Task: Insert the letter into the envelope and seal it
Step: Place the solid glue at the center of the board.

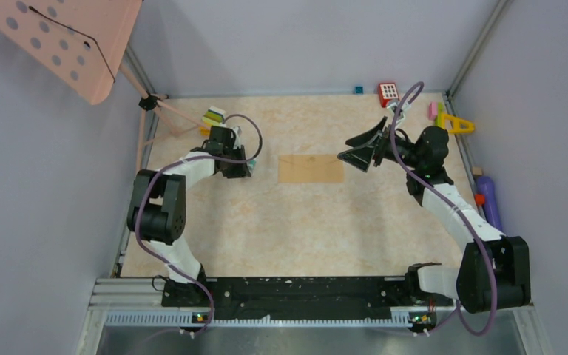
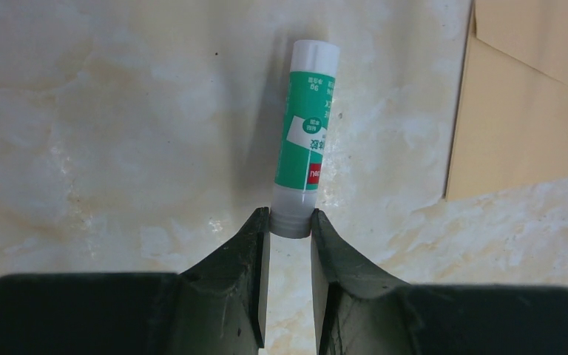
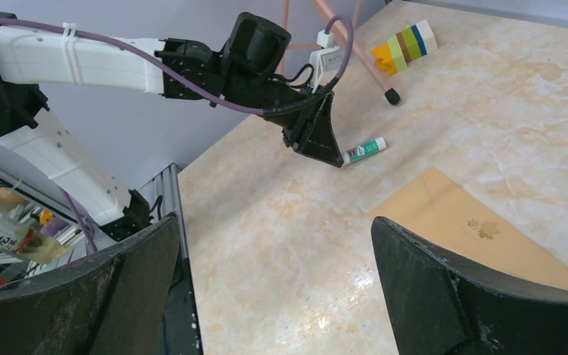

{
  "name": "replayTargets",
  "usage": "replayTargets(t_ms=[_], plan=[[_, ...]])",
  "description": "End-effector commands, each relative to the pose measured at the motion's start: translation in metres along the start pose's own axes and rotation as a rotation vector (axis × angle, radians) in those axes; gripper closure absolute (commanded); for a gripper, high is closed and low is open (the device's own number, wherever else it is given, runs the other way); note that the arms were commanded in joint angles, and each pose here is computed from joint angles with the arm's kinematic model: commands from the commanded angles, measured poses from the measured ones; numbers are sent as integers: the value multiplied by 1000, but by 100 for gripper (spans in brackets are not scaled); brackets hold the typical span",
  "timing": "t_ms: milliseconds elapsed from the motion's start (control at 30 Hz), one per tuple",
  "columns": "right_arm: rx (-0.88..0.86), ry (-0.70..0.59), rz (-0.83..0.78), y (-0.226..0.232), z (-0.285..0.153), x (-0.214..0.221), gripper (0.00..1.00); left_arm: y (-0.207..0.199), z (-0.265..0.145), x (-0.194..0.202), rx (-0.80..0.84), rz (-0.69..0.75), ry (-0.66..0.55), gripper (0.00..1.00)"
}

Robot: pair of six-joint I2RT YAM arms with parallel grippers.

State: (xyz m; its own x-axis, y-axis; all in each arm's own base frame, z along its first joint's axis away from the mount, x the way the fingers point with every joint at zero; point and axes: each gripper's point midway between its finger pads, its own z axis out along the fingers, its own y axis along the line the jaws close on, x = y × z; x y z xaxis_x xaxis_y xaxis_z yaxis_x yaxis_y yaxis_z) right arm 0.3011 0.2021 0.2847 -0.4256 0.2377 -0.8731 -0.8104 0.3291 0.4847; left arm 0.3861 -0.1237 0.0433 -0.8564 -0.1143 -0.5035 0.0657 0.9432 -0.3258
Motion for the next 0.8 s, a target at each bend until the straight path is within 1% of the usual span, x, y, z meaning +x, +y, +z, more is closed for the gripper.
replayTargets(t_ms=[0,200,433,533,633,733,767], plan=[[-27,-25,-86,8,0,-22,1,0,5,-9,-45,-10,-30,99],[-31,-25,-91,10,-1,-22,1,0,13,-1,-78,-13,-11,94],[-30,-26,-93,10,-1,-22,1,-4,17,1,-58,-31,2,78],[-32,-26,-93,11,-1,-23,1,-6,18,2,-45,-36,8,66],[-31,-26,-92,11,-1,-23,1,-8,18,1,-36,-36,7,50],[-31,-25,-92,10,0,-22,1,-10,17,1,-26,-36,7,41],[-30,-25,-91,10,0,-23,1,-10,16,2,-24,-36,8,39]])
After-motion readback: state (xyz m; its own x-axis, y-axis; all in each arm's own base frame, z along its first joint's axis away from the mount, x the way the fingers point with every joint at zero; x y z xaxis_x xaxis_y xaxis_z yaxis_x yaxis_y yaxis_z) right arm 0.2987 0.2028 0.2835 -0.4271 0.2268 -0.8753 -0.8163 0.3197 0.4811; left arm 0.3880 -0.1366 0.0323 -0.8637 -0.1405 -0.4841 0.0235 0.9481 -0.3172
